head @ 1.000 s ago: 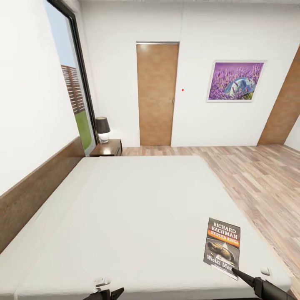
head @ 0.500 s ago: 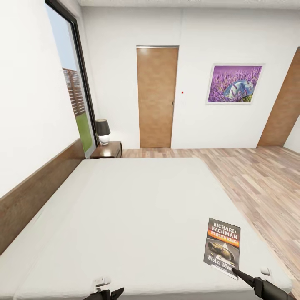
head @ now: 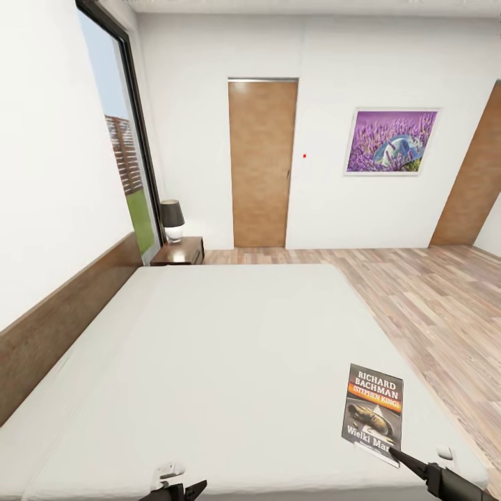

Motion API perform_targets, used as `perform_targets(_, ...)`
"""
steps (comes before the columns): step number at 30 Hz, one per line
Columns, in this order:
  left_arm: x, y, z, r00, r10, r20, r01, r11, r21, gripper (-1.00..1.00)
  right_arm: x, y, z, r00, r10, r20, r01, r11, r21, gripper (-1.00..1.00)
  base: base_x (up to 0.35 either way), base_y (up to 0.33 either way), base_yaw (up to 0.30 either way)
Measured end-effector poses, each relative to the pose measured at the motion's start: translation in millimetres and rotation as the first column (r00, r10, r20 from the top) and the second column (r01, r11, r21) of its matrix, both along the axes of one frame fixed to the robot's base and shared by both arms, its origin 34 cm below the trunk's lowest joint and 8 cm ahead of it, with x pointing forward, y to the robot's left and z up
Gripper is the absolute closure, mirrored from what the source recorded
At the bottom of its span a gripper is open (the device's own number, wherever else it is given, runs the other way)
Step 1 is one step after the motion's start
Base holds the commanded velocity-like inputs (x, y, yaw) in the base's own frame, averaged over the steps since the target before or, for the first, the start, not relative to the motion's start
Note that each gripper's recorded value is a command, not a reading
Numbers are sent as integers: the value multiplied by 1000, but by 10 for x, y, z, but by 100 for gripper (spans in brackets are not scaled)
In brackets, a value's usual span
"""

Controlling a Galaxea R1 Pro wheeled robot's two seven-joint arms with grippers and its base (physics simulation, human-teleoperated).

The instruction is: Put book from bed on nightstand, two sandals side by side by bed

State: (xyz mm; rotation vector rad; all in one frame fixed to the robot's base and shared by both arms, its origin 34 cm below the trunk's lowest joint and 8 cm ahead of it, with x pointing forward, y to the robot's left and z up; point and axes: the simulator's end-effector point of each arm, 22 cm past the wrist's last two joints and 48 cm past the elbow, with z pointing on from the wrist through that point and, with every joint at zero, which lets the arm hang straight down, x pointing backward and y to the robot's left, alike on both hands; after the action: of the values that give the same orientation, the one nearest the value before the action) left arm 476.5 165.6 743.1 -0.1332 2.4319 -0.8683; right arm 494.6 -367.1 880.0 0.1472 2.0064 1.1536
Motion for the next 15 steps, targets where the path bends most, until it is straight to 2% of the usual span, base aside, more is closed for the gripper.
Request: perform_targets(15,62,-1,88,1000,0,24,0,1000,0,-100,29,-10,89,1000,0,28,0,1000,-7,100,0,0,0)
